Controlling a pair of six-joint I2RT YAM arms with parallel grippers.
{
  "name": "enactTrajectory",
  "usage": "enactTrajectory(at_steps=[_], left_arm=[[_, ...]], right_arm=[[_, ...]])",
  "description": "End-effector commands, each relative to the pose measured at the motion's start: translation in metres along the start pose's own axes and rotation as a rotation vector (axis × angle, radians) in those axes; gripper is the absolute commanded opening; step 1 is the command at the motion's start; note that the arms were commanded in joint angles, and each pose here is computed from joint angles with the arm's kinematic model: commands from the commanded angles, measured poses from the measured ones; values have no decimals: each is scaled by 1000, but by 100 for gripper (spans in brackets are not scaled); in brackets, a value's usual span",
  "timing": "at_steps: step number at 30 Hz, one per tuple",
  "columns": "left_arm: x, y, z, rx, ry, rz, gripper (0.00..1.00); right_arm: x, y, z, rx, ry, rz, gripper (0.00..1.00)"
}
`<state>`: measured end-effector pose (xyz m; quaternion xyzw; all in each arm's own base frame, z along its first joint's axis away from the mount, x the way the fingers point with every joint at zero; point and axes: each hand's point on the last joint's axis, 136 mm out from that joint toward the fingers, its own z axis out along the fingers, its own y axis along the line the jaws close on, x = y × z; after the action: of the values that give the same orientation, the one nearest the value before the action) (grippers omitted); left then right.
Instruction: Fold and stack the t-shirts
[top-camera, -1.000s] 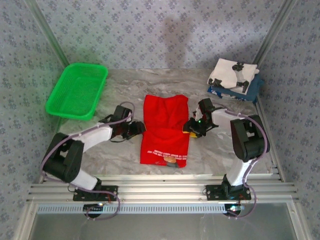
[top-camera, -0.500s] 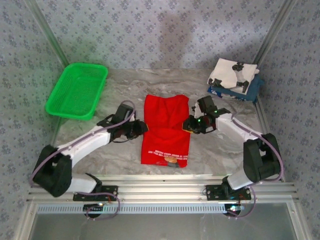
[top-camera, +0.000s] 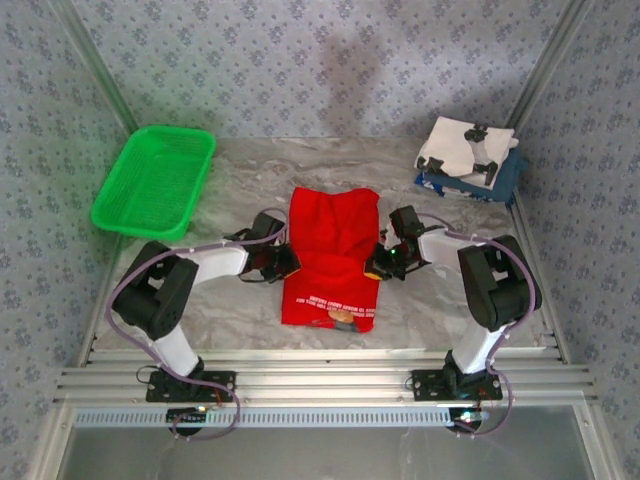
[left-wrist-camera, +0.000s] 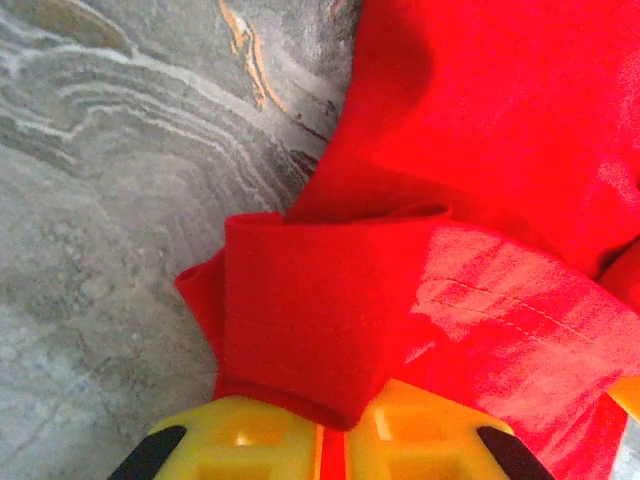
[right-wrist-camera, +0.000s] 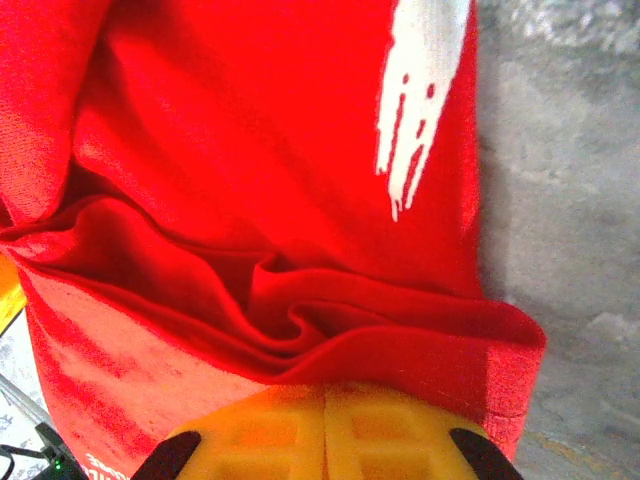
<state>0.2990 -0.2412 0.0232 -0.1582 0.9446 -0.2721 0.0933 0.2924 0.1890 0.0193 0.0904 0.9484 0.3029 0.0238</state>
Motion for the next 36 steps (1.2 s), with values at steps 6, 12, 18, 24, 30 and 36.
enactTrajectory(at_steps=[6,12,18,24,30,36], left_arm=[[-8,-9,-14,-6,-35,41,23],[21,-20,-86,30,-19,26,56],[87,22,-101,13,150,-74,65],[106,29,-76,76,176,-156,66],[115,28,-59,44,223,-159,66],[120,26,-40,29,244,-170,61]], right_arm=[[-2,-24,2,60,-15,42,17],[21,18,-55,-5,-4,-39,48],[101,13,-76,-65,152,-3,62],[140,5,-55,-116,216,13,66],[146,-1,-35,-88,248,12,66],[141,0,-20,-81,259,12,65]])
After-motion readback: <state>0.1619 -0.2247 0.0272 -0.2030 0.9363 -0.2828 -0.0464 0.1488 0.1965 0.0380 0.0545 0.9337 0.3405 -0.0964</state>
